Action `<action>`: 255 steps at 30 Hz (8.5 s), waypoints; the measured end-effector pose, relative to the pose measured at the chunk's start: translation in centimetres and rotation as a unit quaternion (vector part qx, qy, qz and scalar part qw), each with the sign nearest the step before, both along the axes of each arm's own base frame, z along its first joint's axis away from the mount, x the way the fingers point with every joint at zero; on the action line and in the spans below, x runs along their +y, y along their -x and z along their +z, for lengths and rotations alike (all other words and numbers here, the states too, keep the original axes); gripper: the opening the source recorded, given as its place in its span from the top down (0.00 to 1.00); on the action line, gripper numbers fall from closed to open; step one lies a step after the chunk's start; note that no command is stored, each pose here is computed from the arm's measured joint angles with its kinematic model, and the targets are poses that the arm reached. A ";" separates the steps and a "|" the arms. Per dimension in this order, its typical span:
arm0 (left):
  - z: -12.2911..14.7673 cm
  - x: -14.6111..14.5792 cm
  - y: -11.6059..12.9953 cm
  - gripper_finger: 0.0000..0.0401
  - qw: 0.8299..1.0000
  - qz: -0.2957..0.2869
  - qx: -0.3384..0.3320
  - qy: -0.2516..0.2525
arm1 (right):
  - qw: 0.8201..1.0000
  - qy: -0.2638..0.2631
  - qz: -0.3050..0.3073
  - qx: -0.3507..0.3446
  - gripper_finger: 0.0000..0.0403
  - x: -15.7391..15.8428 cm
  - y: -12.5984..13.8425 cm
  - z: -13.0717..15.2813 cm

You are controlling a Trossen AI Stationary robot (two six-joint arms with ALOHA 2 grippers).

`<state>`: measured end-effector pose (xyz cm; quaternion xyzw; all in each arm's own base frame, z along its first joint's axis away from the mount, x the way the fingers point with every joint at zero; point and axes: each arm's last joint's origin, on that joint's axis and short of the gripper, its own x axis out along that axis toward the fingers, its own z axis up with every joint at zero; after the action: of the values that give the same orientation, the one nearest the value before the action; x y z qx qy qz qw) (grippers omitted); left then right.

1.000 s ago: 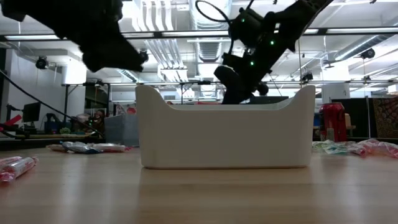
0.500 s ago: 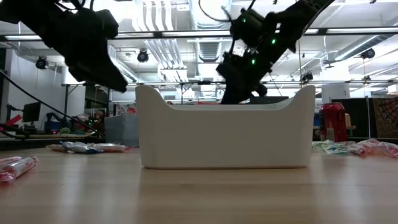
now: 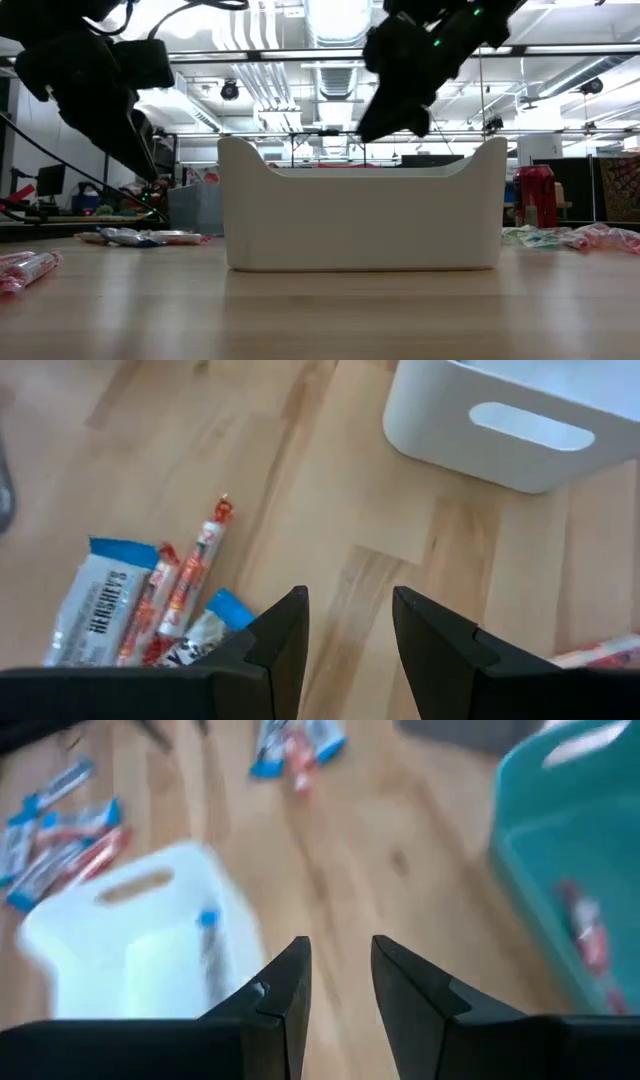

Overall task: Sort candy
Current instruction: Put the green gummy into the black bin, then put the red gummy into the black bin

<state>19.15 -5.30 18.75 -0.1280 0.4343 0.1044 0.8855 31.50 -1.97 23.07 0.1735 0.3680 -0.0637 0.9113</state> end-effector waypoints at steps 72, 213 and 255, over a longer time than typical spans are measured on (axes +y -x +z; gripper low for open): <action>4.3 -0.8 -2.9 0.68 0.917 0.019 -0.397 -0.025 | 0.981 0.091 -0.073 -0.154 0.98 4.0 5.6 1.7; 5.9 9.5 -0.4 0.89 0.938 0.018 -0.333 -0.096 | 0.942 -0.273 -0.095 0.171 0.98 7.2 5.9 -2.3; 4.4 8.7 -2.4 0.89 0.953 0.006 -0.294 -0.071 | 0.855 -0.183 -0.330 0.355 0.60 8.5 13.0 -9.5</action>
<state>21.54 3.42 23.11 -0.0923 0.1457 0.0985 0.9801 18.48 6.56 13.61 0.4137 0.5925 -0.3497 0.5963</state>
